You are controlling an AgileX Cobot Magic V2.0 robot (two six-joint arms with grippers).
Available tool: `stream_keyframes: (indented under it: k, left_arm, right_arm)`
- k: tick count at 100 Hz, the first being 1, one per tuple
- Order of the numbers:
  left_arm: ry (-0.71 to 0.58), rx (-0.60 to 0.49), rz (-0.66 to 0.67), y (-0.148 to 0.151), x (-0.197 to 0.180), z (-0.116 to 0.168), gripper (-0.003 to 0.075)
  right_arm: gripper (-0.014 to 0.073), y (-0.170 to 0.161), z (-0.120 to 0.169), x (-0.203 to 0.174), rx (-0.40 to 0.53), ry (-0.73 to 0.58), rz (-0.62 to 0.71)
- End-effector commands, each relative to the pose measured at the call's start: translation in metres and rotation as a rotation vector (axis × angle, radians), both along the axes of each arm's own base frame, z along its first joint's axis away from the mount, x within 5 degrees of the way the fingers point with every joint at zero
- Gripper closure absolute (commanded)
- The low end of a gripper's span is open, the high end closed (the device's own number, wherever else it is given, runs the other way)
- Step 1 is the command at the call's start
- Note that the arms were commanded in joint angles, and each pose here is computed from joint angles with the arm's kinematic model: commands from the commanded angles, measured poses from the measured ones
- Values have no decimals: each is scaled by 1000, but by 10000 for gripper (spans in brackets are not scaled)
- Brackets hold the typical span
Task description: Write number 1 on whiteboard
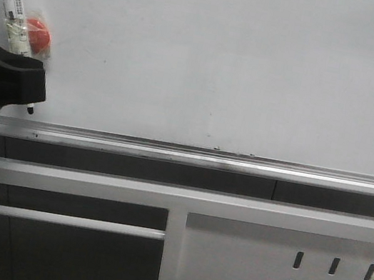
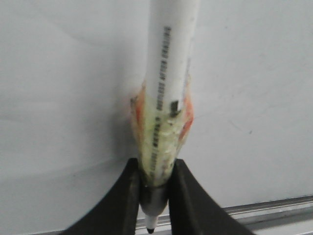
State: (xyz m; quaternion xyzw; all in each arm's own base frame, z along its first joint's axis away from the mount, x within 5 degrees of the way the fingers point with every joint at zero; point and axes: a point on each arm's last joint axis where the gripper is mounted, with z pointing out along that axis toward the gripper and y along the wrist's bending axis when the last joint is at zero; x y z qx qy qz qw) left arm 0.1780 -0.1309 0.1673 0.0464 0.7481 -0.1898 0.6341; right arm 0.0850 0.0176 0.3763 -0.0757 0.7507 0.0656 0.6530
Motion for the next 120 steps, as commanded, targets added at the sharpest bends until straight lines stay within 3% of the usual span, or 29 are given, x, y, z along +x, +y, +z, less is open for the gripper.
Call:
stream_keyframes:
  k: [1,16,34,50,65,72,83,89,120]
  left_arm:
    - [-224,-88,-2,-2,1,26,740]
    - [-257,-63,-150,-14,-6,27,740]
    - [-302,62,-433,-35,-20,26,740]
    - [-244,228,-567,-45,-24,28,740]
    - [-256,424,-705,-56,-26,51,740]
    - [-243,563,-756,-59,-28,61,740]
    - [-219,732,-772,-60,-27,77,740]
    - [-248,784,-781,-64,-28,88,740]
    - [-362,886,-859,-87,-43,115,740]
  right_arm:
    - [664,-1,18,-2,10,-112,-13]
    - [664,0,12,-3,-2,-53,6]
    - [664,17,6,-8,-130,-26,230]
    - [664,32,2,-9,-232,10,419]
    - [656,47,1,-2,-321,74,537]
    - [570,53,0,1,-376,111,585]
    - [288,66,-8,8,-420,179,653]
    - [215,72,-11,11,-428,192,670]
    - [206,104,-25,28,-462,238,755]
